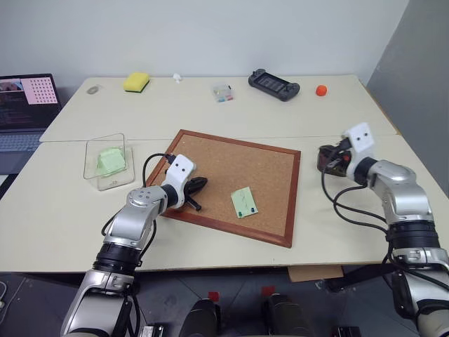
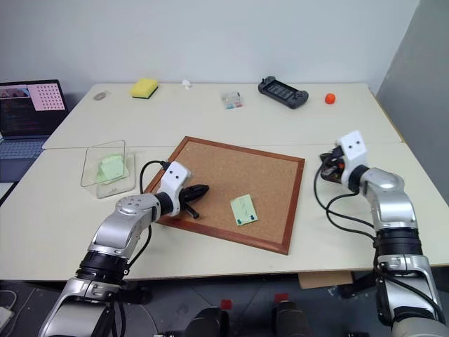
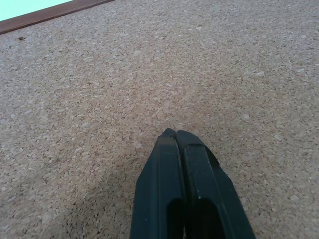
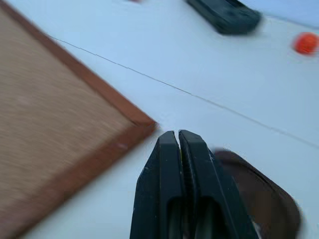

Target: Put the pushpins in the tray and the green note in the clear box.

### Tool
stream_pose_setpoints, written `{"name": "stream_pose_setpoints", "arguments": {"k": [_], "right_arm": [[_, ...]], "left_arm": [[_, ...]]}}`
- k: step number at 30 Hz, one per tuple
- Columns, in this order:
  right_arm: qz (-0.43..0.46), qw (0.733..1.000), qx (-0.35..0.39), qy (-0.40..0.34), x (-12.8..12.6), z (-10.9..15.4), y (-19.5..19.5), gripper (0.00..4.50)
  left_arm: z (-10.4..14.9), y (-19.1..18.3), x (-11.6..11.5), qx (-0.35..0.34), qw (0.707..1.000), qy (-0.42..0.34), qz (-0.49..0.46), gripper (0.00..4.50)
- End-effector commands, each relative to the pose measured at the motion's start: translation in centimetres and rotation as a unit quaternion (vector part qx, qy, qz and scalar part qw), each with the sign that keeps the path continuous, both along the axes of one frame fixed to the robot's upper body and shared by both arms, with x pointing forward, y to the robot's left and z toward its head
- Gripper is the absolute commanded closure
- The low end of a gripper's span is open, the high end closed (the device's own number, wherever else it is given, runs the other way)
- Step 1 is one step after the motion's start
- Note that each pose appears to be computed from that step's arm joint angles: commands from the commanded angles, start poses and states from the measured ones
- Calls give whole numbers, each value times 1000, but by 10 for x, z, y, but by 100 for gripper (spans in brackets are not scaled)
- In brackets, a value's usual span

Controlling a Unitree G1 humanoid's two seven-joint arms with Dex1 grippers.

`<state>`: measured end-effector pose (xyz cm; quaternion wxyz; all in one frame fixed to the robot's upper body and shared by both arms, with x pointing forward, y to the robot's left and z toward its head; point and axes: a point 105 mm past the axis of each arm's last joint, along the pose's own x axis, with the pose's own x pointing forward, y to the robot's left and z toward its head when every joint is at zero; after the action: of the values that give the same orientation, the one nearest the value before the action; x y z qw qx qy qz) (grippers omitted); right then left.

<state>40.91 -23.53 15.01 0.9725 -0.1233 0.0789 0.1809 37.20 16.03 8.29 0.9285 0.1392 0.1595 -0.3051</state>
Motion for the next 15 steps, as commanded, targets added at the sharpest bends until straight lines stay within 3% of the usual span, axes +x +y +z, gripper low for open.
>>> {"name": "stream_pose_setpoints", "arguments": {"k": [1,12,15], "right_arm": [[-31,999,25,-29,12,19,-10,449],[-85,995,45,0,26,2,-24,449],[-84,995,51,3,28,0,-24,394]], "left_arm": [[-31,14,-5,29,998,56,29,450],[-27,17,-4,31,998,51,32,450],[-27,18,-5,31,998,50,34,450]]}}
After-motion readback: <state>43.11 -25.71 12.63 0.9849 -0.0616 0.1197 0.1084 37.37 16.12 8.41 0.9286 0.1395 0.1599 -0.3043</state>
